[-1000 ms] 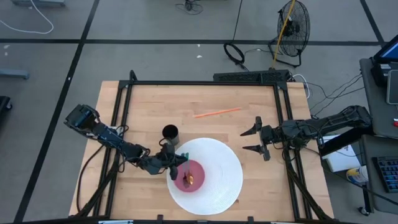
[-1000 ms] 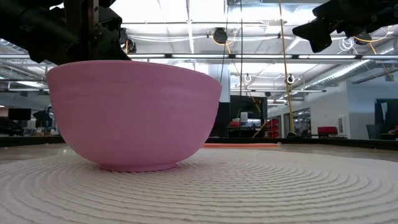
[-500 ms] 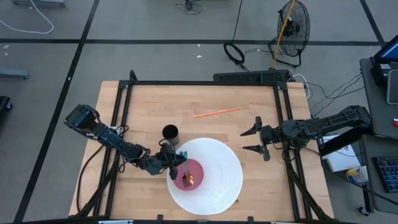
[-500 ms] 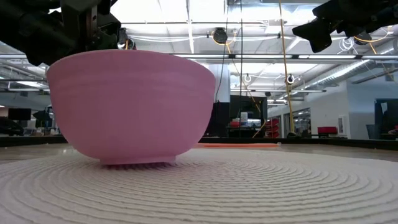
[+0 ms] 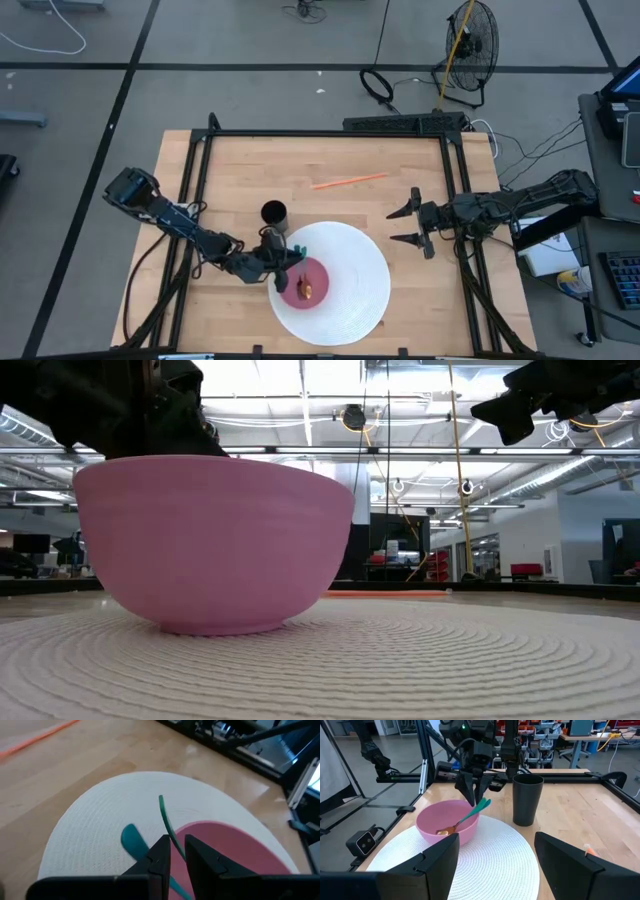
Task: Pick & Place Utensil
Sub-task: Put the green spoon in the pink bowl, then put the black cup on the white table mat at the right of the pink bowl
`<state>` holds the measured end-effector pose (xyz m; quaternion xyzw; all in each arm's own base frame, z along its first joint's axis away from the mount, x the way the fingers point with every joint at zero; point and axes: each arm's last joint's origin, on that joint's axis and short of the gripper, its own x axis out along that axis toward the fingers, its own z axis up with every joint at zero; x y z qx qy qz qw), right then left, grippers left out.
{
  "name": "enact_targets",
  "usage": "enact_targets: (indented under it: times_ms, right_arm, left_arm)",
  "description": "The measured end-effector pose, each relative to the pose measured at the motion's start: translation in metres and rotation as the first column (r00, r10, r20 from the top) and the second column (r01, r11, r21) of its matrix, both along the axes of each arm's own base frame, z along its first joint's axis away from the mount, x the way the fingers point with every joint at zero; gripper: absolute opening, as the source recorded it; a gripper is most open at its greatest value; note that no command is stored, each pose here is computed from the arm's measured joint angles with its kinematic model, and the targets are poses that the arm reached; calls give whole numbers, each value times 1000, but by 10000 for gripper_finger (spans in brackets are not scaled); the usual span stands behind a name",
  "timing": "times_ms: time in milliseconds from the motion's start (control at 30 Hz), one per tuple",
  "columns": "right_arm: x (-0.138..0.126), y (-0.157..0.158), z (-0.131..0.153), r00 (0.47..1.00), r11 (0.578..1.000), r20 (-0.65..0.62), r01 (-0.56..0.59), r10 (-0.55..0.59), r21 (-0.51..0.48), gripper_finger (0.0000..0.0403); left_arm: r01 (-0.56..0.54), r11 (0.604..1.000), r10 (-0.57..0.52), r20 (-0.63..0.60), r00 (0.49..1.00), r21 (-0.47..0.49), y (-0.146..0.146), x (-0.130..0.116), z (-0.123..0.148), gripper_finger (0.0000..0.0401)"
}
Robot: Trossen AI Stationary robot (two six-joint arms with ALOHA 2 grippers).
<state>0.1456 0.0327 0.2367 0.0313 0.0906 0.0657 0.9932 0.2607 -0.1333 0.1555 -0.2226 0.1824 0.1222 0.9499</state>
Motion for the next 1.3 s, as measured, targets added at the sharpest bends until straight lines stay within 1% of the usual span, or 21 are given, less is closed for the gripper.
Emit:
enact_targets:
  times_ms: [167,300,433,600,733,867,967,1033,1133,1300]
  right_arm:
    - [0,0,-1,1000,1000,-13,2,-2,8,254]
    - [0,0,-2,1000,1000,-20,3,-3,13,254]
    - [0,0,-2,1000,1000,-20,3,-3,14,254]
    - [0,0,-2,1000,1000,-20,3,-3,14,254]
    - [0,0,-2,1000,1000,-20,3,-3,14,254]
    - [0,0,-2,1000,1000,-22,3,-3,13,254]
    - [0,0,-2,1000,1000,-24,3,-3,13,254]
    - [0,0,-2,1000,1000,-24,3,-3,13,254]
    - [0,0,-2,1000,1000,-25,3,-3,13,254]
    - [0,0,-4,999,1000,-40,4,-4,9,254]
  left_arm:
    - [1,1000,0,-31,1000,16,-2,2,3,61]
    - [16,999,-16,-24,1000,29,-5,4,8,61]
    - [17,999,-14,-70,997,50,-6,5,9,61]
    - [21,998,-17,-71,997,54,-7,6,11,61]
    - [34,997,-30,-52,998,72,-6,4,20,61]
    - [68,991,-66,-19,998,111,-5,-3,37,61]
    - [94,981,-94,-12,996,168,-4,-12,51,61]
    - [72,979,-71,-10,997,192,-1,-19,60,61]
    - [41,972,-33,-39,999,232,5,-32,68,60]
    - [-5,973,18,-53,998,231,15,-49,80,60]
